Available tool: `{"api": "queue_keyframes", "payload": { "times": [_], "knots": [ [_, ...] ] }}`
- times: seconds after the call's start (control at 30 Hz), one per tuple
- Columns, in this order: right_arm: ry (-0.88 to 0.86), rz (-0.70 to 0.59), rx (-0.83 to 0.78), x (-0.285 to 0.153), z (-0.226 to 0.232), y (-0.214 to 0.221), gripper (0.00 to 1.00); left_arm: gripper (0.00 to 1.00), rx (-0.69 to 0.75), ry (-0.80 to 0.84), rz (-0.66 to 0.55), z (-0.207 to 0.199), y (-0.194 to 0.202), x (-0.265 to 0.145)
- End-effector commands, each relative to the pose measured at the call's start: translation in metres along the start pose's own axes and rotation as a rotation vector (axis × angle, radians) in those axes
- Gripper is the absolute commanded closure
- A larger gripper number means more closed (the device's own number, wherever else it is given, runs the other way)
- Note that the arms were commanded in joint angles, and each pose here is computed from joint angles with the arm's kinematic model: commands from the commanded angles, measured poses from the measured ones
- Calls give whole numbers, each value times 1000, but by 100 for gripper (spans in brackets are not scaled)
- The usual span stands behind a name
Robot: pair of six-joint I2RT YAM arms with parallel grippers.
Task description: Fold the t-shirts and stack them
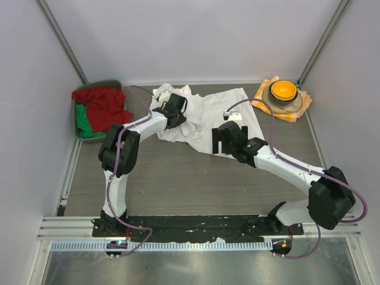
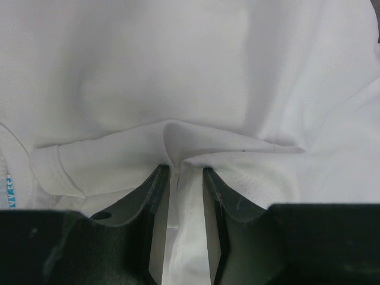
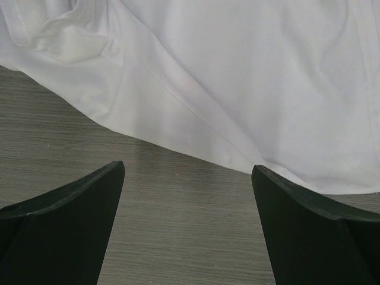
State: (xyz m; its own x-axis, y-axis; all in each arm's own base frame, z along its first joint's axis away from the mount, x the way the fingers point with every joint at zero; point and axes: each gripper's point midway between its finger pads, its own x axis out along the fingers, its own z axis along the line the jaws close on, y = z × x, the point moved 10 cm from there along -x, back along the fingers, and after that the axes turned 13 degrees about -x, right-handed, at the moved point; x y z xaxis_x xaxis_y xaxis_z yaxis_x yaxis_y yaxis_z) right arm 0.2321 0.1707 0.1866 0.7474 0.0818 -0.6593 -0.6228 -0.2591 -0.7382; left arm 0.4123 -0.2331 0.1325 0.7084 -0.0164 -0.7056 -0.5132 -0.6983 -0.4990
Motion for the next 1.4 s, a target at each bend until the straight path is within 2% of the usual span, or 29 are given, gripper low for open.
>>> {"api": "queue_keyframes", "payload": {
  "times": [0.0,0.27,0.5,0.53,0.63,0.7,0.73,0.93,1.03,1.17,1.2,1.27,1.3,1.37],
  "knots": [
    [-15,-51,11,-4,1,-8,5,68,-28,76,-40,-21,-20,-16],
    [-15,-53,12,-4,2,-9,5,68,-28,102,-54,-29,-26,-26],
    [-10,-52,11,-4,1,-7,5,71,-23,75,-37,-24,-19,-15],
    [-11,-56,13,-4,1,-8,6,72,-26,74,-37,-23,-18,-14],
    [-14,-54,12,-4,1,-8,5,88,-23,72,-33,-23,-17,-13],
    [-14,-55,13,-4,1,-9,6,93,-21,73,-32,-23,-17,-13],
    [-14,-54,12,-3,1,-9,6,100,-20,75,-34,-24,-18,-15],
    [-17,-55,11,-4,2,-9,6,100,-15,82,-38,-25,-19,-20],
    [-22,-54,13,-4,2,-10,6,100,-6,98,-29,-25,-19,-32],
    [-22,-54,13,-4,2,-9,6,100,18,154,-32,-27,-18,-74],
    [-21,-52,12,-4,2,-9,6,100,16,183,-48,-30,-22,-97],
    [-17,-47,11,-5,2,-8,6,100,50,177,-31,-19,-7,-113],
    [-14,-50,16,-6,1,-10,6,100,45,198,-61,-18,-11,-135],
    [-10,-54,18,-9,0,-10,6,100,84,164,-38,3,9,-148]
  ]
}}
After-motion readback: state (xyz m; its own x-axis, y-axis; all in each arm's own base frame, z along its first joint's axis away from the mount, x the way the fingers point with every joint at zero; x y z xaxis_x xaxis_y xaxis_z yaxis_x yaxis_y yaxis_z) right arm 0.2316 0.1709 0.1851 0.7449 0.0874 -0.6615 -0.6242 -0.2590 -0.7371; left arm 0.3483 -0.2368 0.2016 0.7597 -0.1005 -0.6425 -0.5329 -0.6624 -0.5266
